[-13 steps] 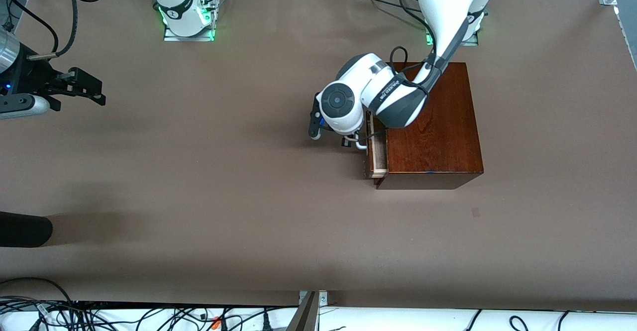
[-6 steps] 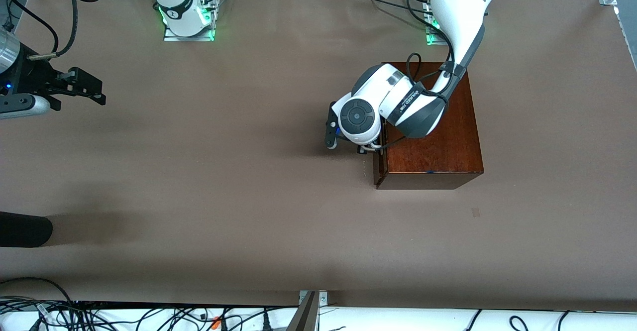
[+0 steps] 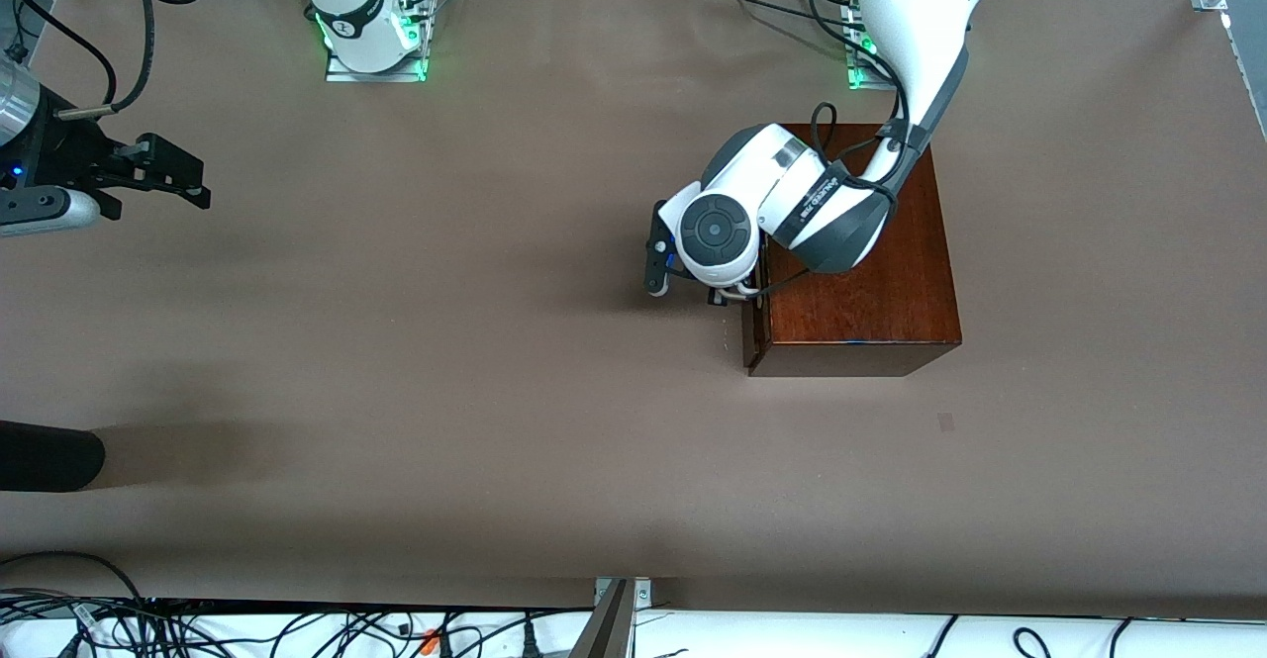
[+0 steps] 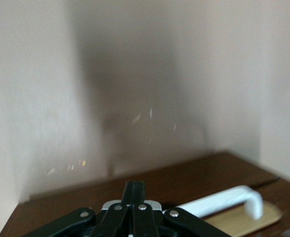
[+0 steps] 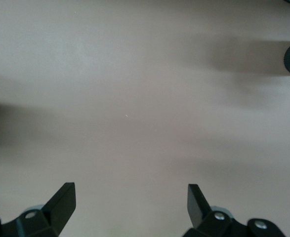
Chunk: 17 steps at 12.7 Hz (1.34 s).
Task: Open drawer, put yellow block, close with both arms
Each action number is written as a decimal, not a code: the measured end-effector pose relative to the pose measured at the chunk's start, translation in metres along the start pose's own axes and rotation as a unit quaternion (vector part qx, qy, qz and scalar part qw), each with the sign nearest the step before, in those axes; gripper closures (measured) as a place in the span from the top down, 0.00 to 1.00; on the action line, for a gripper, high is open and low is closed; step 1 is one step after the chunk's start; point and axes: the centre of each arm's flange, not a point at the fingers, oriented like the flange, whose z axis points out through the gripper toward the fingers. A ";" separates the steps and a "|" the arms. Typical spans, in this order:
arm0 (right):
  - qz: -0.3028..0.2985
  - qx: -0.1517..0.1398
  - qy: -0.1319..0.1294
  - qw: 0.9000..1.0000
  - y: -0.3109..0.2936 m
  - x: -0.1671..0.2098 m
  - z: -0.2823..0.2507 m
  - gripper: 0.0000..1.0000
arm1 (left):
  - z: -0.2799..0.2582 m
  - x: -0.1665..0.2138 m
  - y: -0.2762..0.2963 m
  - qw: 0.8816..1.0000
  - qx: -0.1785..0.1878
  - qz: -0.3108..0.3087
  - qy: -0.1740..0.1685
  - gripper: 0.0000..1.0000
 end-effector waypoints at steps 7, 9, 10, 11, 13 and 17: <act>0.002 0.000 0.000 1.000 0.003 0.000 0.000 1.00 | -0.101 -0.053 0.009 0.983 -0.022 -0.160 0.093 0.40; 0.003 0.000 0.000 1.000 0.003 0.000 0.000 1.00 | -0.132 -0.117 0.008 0.970 -0.038 -0.224 0.089 0.62; 0.003 0.000 -0.001 1.000 0.003 0.000 0.000 1.00 | -0.148 -0.150 0.011 0.961 -0.044 -0.260 0.088 0.73; 0.003 0.000 -0.001 1.000 0.004 0.000 0.000 1.00 | -0.164 -0.184 0.015 0.951 -0.049 -0.292 0.087 0.84; 0.003 0.000 -0.001 1.000 0.004 0.000 0.001 1.00 | -0.186 -0.247 0.024 0.935 -0.056 -0.339 0.083 1.00; 0.004 0.000 -0.001 1.000 0.004 0.000 0.001 1.00 | -0.211 -0.294 0.045 0.923 -0.011 -0.386 0.008 1.00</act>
